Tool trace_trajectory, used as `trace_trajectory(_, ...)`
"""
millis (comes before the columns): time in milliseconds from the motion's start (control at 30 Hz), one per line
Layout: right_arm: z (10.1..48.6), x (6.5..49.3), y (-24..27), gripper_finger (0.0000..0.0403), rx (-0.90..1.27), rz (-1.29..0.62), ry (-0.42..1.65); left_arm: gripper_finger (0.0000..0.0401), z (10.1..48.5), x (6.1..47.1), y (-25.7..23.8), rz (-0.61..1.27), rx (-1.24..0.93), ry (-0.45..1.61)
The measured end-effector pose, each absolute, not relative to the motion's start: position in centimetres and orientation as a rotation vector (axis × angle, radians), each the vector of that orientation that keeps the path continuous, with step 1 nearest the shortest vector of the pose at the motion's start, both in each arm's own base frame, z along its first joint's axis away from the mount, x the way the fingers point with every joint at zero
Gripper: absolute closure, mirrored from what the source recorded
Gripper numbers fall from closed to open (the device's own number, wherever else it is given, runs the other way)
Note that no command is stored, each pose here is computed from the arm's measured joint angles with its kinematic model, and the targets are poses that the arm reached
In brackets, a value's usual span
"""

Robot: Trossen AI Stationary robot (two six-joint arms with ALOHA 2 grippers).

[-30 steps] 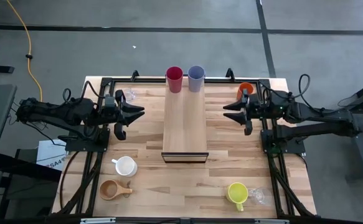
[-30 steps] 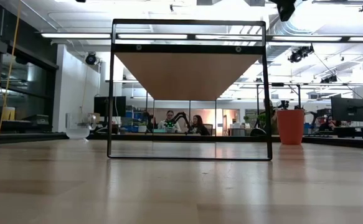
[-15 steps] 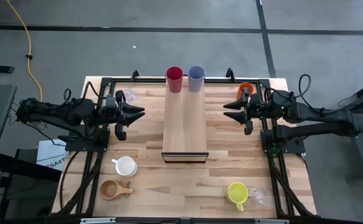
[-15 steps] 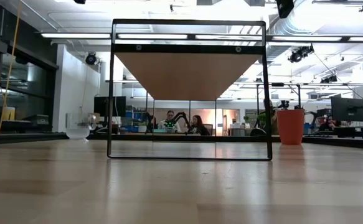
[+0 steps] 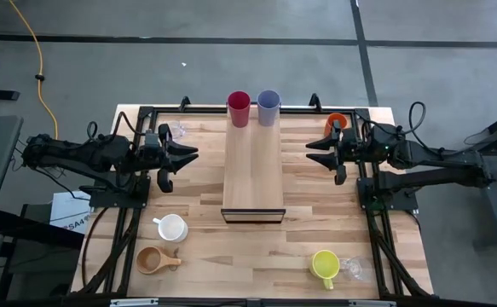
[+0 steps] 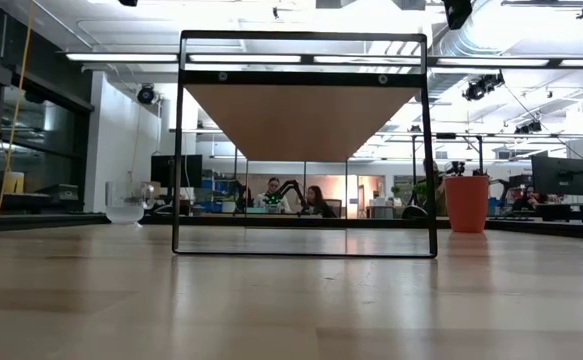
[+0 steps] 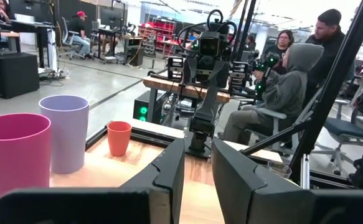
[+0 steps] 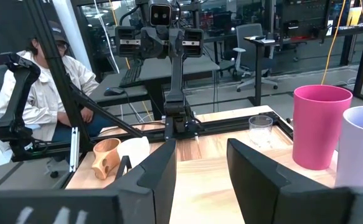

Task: Stack small to large cups/mugs on shelf
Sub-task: Put the orange cup on the shelf

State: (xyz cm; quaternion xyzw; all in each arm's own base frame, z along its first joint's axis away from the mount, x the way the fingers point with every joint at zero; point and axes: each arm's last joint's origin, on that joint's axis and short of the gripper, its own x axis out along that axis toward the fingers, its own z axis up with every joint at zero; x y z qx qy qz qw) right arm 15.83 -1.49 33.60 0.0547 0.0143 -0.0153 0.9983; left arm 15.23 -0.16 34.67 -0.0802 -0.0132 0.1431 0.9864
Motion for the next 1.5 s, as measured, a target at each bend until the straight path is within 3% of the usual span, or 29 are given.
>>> trace_trajectory(1500, 33.59, 15.84, -1.5, 0.0269, 0.107, -0.032, 0.029, 0.0332, 34.67, 15.2, -0.08, 0.317, -0.161, -0.029)
